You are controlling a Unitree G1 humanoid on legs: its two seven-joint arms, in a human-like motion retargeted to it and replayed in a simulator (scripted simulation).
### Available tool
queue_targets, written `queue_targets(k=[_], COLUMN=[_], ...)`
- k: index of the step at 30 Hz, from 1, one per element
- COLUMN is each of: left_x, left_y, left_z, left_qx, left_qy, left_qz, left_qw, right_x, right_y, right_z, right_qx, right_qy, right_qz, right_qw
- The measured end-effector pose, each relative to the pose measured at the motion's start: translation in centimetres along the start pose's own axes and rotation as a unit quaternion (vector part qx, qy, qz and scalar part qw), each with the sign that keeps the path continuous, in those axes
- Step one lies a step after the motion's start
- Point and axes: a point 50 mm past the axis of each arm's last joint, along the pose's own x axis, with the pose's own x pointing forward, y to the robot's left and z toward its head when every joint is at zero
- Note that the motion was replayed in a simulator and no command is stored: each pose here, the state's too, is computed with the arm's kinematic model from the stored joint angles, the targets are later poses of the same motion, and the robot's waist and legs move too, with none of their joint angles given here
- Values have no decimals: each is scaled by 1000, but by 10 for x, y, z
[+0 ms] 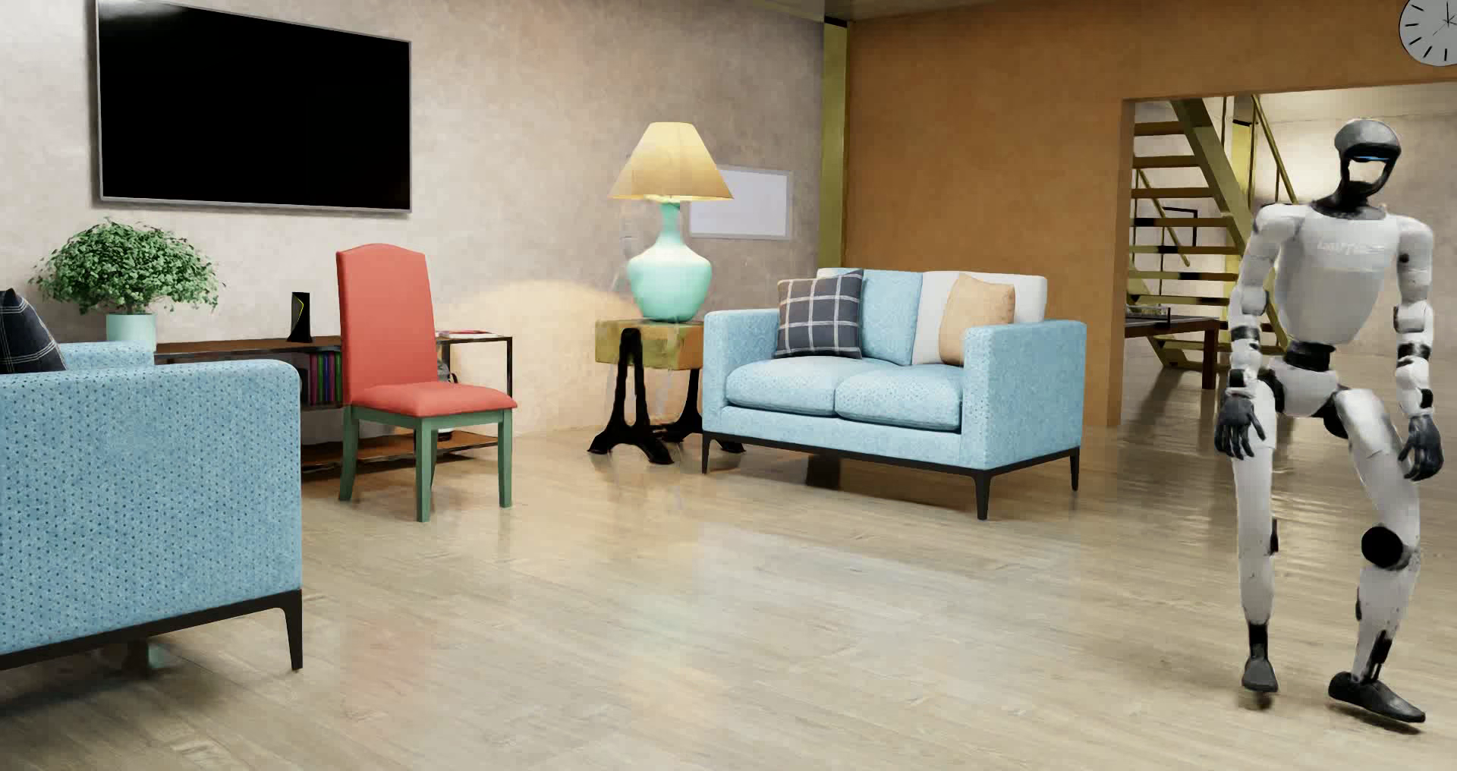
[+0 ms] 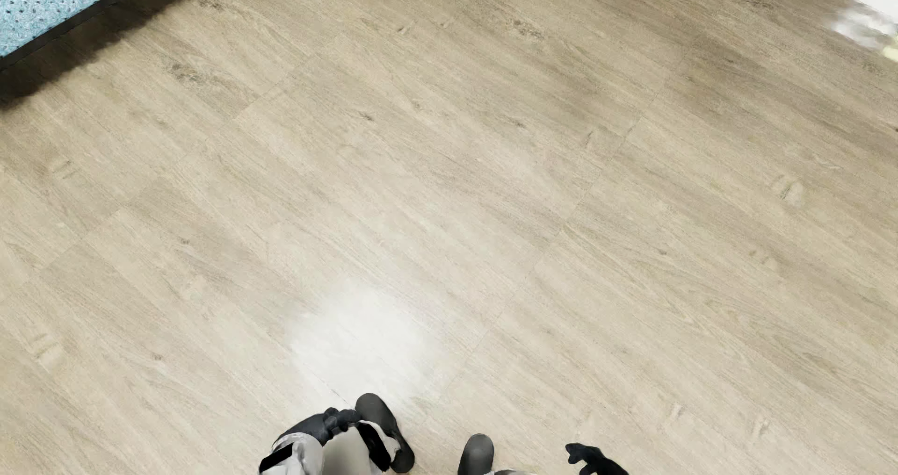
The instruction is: Go to the chair
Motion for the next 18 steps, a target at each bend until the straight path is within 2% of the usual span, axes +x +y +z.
queue_targets(k=[8,13,15,18], left_x=[-8,-14,-13,-2], left_y=[-26,-48,-48,-23], left_z=[-31,-45,-49,-52], left_qx=[-26,-24,3,75], left_qy=[52,79,86,96], left_qz=[-30,-78,-88,-76], left_qw=[998,994,992,990], right_x=[-7,-12,-12,-19], right_y=[15,18,14,21], right_z=[-23,-57,-58,-59], right_qx=[32,5,29,101], right_qy=[60,122,128,128], right_qz=[20,42,31,15], right_qw=[997,992,991,986])
